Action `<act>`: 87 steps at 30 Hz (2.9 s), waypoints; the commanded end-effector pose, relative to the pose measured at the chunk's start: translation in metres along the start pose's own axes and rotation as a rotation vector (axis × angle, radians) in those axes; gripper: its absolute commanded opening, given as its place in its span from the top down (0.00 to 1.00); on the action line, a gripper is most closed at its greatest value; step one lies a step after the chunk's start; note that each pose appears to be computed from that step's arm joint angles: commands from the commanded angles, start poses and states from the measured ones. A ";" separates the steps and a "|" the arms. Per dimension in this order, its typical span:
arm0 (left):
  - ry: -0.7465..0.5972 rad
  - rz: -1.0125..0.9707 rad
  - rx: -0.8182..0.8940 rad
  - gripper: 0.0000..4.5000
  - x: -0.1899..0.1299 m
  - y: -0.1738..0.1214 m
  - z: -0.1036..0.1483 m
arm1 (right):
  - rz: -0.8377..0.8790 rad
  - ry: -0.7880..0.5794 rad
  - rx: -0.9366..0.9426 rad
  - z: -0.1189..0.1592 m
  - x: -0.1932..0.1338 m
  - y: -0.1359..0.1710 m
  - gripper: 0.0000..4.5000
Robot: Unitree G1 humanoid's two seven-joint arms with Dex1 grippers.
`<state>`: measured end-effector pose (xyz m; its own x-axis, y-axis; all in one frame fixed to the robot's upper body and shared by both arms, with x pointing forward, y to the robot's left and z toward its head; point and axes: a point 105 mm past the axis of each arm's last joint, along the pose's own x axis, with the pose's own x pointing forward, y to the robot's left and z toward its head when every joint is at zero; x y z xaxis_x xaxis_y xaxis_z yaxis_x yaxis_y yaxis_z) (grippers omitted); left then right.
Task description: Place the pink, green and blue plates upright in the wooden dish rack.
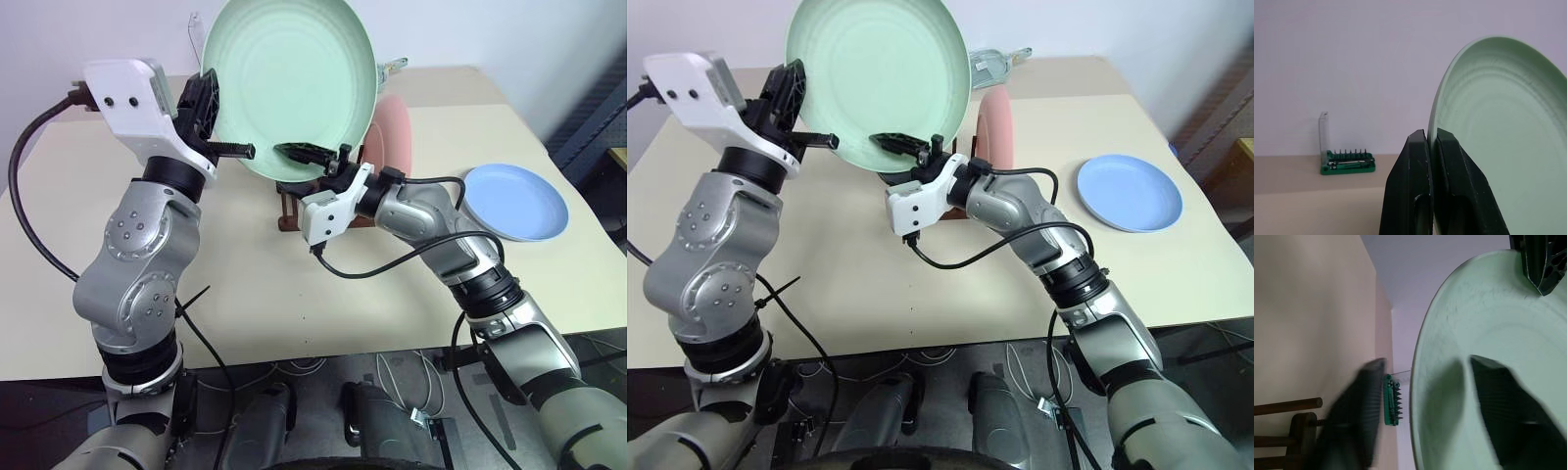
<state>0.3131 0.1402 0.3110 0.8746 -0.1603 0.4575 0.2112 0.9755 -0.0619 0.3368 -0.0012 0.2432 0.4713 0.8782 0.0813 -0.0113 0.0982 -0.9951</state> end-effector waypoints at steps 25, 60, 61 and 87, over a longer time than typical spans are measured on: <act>0.064 0.110 0.207 0.01 -0.045 0.126 0.003 | -0.354 -0.358 0.701 0.040 -0.023 -0.106 1.00; 0.458 -0.633 0.002 0.01 -0.123 -0.010 -0.101 | -0.558 -0.080 2.159 -0.041 -0.029 -0.067 1.00; 0.457 -0.633 0.002 0.01 -0.123 -0.010 -0.101 | -0.567 -0.073 2.168 -0.042 -0.029 -0.067 1.00; 0.451 -0.630 -0.011 0.00 -0.122 -0.010 -0.105 | -0.617 0.049 2.177 -0.055 -0.028 -0.061 0.03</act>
<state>0.2503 0.1368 0.1555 0.6860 -0.7272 -0.0251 0.7271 0.6838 0.0608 0.3828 -0.0610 0.2699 0.8375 0.5314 0.1278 -0.4331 0.5027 0.7481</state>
